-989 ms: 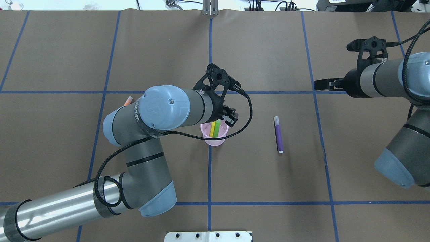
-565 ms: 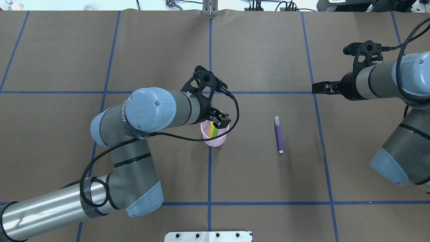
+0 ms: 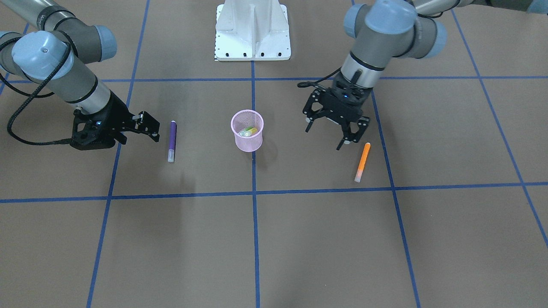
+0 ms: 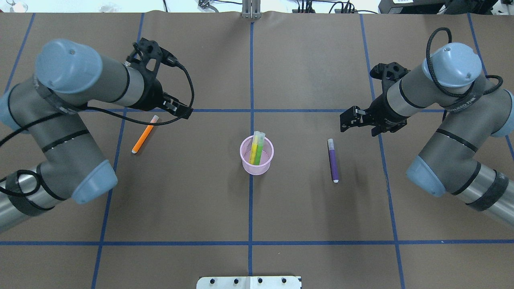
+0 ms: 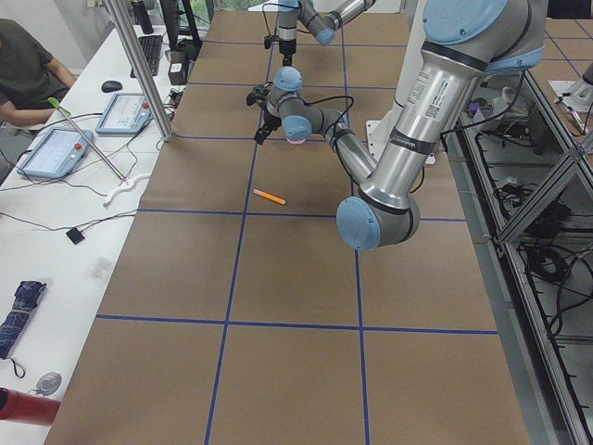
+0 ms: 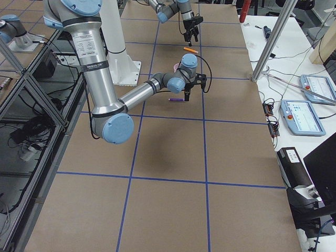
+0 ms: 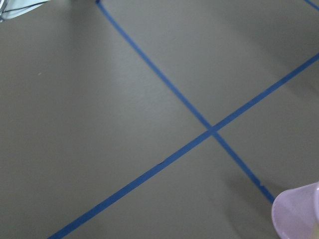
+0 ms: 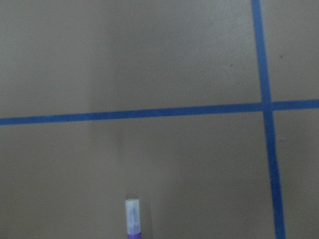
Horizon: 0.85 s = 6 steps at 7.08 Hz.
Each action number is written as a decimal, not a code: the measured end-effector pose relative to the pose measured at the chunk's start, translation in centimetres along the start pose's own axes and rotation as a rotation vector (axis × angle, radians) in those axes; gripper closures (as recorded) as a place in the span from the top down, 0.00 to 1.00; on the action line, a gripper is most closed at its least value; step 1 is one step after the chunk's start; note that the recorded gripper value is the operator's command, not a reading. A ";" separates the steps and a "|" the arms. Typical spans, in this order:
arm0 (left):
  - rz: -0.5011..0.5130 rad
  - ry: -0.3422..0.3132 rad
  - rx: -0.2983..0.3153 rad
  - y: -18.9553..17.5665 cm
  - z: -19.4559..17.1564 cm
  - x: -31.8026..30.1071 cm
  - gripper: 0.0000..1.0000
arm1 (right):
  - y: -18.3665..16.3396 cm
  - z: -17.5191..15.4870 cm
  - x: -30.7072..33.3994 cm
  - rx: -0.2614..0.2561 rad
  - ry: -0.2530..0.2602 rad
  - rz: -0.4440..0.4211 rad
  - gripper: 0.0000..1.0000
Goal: Collect pens into pen holder
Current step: 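Grasp the purple marker with the right gripper while the left gripper nears the orange marker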
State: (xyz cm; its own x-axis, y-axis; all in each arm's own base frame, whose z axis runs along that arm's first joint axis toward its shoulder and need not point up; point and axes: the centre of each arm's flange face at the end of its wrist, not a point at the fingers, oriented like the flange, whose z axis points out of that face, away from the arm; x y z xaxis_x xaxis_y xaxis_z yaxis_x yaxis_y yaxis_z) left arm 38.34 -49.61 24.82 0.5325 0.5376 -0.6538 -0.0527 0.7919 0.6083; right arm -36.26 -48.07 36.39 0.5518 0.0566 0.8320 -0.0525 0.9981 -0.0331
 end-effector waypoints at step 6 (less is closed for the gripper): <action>-0.044 -0.007 -0.057 1.4 -0.6 -4.0 0.96 | 1.1 7.8 -3.9 -0.135 0.151 0.000 0.67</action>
State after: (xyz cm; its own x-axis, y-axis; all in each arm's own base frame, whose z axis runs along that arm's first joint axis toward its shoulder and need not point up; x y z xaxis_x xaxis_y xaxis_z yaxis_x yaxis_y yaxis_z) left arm 35.66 -50.46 28.07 0.5415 0.5000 -0.6758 -0.0771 0.8301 0.5523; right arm -44.95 -47.37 37.36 0.6707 0.0496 0.7400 0.0541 0.9918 -0.1155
